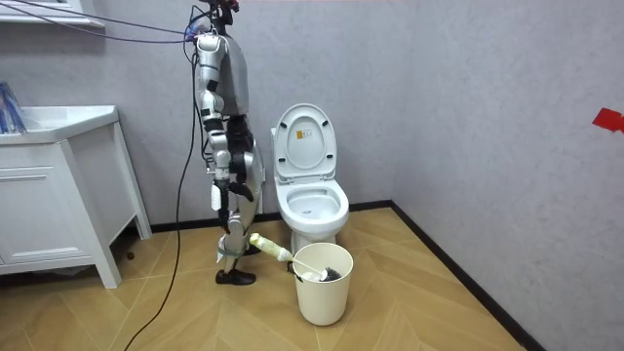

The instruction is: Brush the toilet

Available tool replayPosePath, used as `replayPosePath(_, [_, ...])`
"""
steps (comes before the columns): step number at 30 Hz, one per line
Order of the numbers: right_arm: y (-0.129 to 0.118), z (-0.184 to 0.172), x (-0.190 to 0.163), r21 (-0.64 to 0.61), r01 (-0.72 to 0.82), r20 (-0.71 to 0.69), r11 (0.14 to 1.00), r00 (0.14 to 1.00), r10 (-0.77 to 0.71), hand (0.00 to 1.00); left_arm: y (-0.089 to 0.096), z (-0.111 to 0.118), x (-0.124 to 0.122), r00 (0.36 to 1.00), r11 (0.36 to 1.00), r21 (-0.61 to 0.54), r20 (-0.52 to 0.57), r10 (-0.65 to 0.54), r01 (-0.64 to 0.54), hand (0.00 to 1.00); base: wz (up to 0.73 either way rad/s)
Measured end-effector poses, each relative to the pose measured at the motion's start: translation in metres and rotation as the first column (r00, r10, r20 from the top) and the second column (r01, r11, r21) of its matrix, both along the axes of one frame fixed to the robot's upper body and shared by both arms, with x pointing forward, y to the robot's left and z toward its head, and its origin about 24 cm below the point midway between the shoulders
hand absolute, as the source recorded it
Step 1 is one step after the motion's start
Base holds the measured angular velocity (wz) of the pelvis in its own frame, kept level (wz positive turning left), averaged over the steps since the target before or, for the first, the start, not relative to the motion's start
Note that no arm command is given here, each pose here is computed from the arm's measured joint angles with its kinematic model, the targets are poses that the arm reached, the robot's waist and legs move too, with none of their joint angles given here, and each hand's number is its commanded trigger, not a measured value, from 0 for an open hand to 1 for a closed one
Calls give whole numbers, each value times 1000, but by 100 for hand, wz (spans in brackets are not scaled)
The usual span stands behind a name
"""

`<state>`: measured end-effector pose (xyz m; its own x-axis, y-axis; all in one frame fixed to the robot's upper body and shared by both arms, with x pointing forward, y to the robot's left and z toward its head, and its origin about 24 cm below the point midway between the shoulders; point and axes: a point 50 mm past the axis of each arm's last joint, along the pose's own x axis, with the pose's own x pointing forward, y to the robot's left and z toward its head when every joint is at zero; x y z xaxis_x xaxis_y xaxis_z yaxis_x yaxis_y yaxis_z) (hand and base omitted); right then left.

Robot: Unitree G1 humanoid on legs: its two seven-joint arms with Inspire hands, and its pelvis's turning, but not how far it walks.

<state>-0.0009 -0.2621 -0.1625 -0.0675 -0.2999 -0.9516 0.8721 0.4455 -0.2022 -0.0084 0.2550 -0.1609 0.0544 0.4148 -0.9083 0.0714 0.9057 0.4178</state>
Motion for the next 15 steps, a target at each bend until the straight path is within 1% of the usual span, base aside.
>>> replayPosePath(2, [-7, 4, 16, -45, -25, 49, 999, 998, 28, 0, 1, 0, -1, 1000, 1000, 0, 6, 16, -16, 0, -12])
replayPosePath(4, [-16, 11, 44, -121, -106, 98, 987, 988, 118, 0, 5, 2, -2, 1000, 1000, 14, 13, 25, -26, 0, -9])
replayPosePath(6, [-23, 17, 61, -179, -161, 120, 971, 976, 184, 0, 10, 3, -1, 1000, 999, 28, 19, 17, -17, 0, 5])
replayPosePath(8, [-28, 23, 78, -238, -217, 128, 947, 959, 252, 0, 14, 5, 5, 999, 999, 42, 37, -9, 8, 0, 5])
replayPosePath(11, [-34, 32, 101, -337, -344, 97, 877, 913, 396, 0, 17, 6, 18, 997, 998, 54, 67, -43, 40, 0, 0])
replayPosePath(13, [-33, 38, 118, -386, -417, 88, 823, 871, 483, 0, 20, 7, 33, 992, 995, 64, 96, -82, 75, 0, 11])
replayPosePath(15, [-29, 41, 130, -408, -458, 83, 789, 843, 532, 0, 22, 9, 44, 987, 992, 75, 116, -107, 99, 0, 11])
